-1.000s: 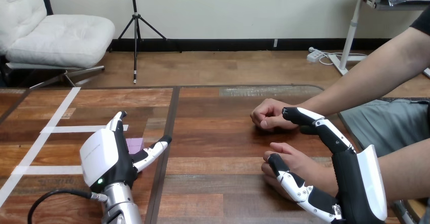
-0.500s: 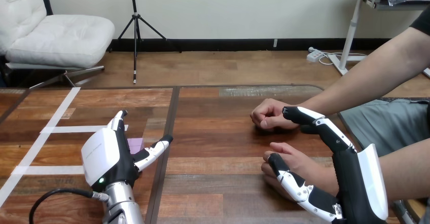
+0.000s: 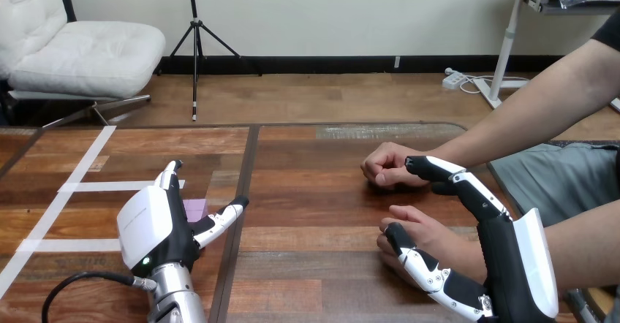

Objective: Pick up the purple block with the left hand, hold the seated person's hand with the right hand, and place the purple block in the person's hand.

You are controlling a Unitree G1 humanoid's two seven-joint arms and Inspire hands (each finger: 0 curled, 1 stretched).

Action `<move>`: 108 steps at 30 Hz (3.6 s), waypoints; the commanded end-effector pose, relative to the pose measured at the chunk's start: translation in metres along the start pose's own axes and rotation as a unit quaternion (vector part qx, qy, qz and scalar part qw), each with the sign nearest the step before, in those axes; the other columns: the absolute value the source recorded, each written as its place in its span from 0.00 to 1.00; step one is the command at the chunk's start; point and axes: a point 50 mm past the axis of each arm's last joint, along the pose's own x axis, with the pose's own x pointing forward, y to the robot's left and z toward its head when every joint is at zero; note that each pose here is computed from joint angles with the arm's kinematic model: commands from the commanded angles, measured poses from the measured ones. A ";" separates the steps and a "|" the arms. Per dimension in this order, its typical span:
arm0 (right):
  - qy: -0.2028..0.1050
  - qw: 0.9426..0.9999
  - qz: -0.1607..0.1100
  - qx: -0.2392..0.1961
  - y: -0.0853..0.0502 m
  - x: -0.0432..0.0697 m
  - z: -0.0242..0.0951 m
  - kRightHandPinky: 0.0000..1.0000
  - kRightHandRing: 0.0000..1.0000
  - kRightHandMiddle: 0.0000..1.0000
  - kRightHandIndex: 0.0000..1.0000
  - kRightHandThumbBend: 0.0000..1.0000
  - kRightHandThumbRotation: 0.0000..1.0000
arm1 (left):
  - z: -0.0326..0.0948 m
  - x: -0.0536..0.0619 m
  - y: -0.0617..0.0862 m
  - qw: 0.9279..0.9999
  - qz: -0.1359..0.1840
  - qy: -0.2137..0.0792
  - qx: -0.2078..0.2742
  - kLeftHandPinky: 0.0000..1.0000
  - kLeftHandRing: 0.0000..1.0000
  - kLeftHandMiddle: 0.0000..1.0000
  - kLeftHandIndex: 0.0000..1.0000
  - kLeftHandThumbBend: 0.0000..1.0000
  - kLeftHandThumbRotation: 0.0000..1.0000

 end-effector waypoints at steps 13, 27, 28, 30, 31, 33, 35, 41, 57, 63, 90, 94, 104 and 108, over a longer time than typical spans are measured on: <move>-0.033 0.999 -0.015 0.000 -0.008 0.012 0.010 0.71 0.77 0.76 0.75 0.48 0.26 | 0.024 0.020 0.010 0.999 0.018 -0.034 -0.014 0.79 0.85 0.88 0.89 0.89 0.59; -0.034 0.999 -0.015 -0.004 -0.008 0.012 0.011 0.71 0.76 0.76 0.75 0.49 0.25 | 0.025 0.022 0.010 0.999 0.018 -0.038 -0.010 0.80 0.86 0.88 0.89 0.87 0.56; -0.034 0.999 -0.015 -0.004 -0.009 0.012 0.011 0.71 0.76 0.76 0.75 0.49 0.25 | 0.025 0.022 0.010 0.999 0.018 -0.038 -0.010 0.80 0.86 0.88 0.89 0.87 0.56; -0.034 0.999 -0.014 -0.005 -0.009 0.012 0.011 0.71 0.76 0.76 0.75 0.48 0.25 | 0.025 0.022 0.011 0.999 0.017 -0.039 -0.008 0.80 0.86 0.89 0.89 0.86 0.56; -0.034 0.999 -0.014 -0.005 -0.009 0.012 0.012 0.71 0.76 0.76 0.75 0.48 0.25 | 0.025 0.022 0.011 0.999 0.017 -0.039 -0.007 0.80 0.86 0.89 0.89 0.86 0.56; -0.033 0.999 -0.013 -0.007 -0.009 0.012 0.012 0.71 0.76 0.76 0.75 0.48 0.25 | 0.026 0.023 0.011 0.999 0.016 -0.040 -0.005 0.80 0.86 0.89 0.89 0.86 0.55; -0.034 0.999 -0.013 -0.007 -0.009 0.012 0.012 0.70 0.76 0.76 0.75 0.48 0.25 | 0.026 0.023 0.011 0.999 0.014 -0.040 -0.001 0.80 0.86 0.89 0.89 0.85 0.55; -0.036 0.999 -0.014 -0.006 -0.009 0.013 0.012 0.70 0.76 0.76 0.75 0.48 0.25 | 0.027 0.025 0.011 0.999 0.011 -0.044 0.009 0.80 0.87 0.89 0.89 0.84 0.55; -0.035 0.999 -0.016 -0.007 -0.009 0.013 0.012 0.69 0.76 0.75 0.75 0.48 0.26 | 0.028 0.029 0.012 0.999 0.005 -0.043 0.030 0.82 0.87 0.89 0.88 0.80 0.54; -0.034 0.999 -0.017 -0.008 -0.009 0.013 0.012 0.69 0.76 0.75 0.75 0.49 0.27 | 0.028 0.030 0.013 0.999 0.004 -0.042 0.033 0.82 0.87 0.88 0.88 0.80 0.52; -0.035 0.999 -0.017 -0.010 -0.010 0.012 0.013 0.68 0.75 0.75 0.74 0.48 0.28 | 0.026 0.036 0.016 0.997 -0.007 -0.033 0.071 0.81 0.85 0.87 0.87 0.77 0.51; -0.035 0.999 -0.017 -0.010 -0.010 0.012 0.013 0.68 0.75 0.75 0.74 0.48 0.28 | 0.025 0.036 0.016 0.997 -0.009 -0.031 0.072 0.81 0.85 0.87 0.87 0.77 0.50; -0.034 0.999 -0.016 -0.009 -0.011 0.011 0.013 0.68 0.75 0.75 0.75 0.48 0.28 | 0.023 0.036 0.016 0.997 -0.013 -0.026 0.071 0.80 0.85 0.87 0.87 0.76 0.47; -0.034 0.999 -0.016 -0.009 -0.011 0.011 0.013 0.69 0.75 0.75 0.75 0.48 0.28 | 0.023 0.036 0.016 0.997 -0.015 -0.024 0.070 0.80 0.85 0.87 0.87 0.76 0.47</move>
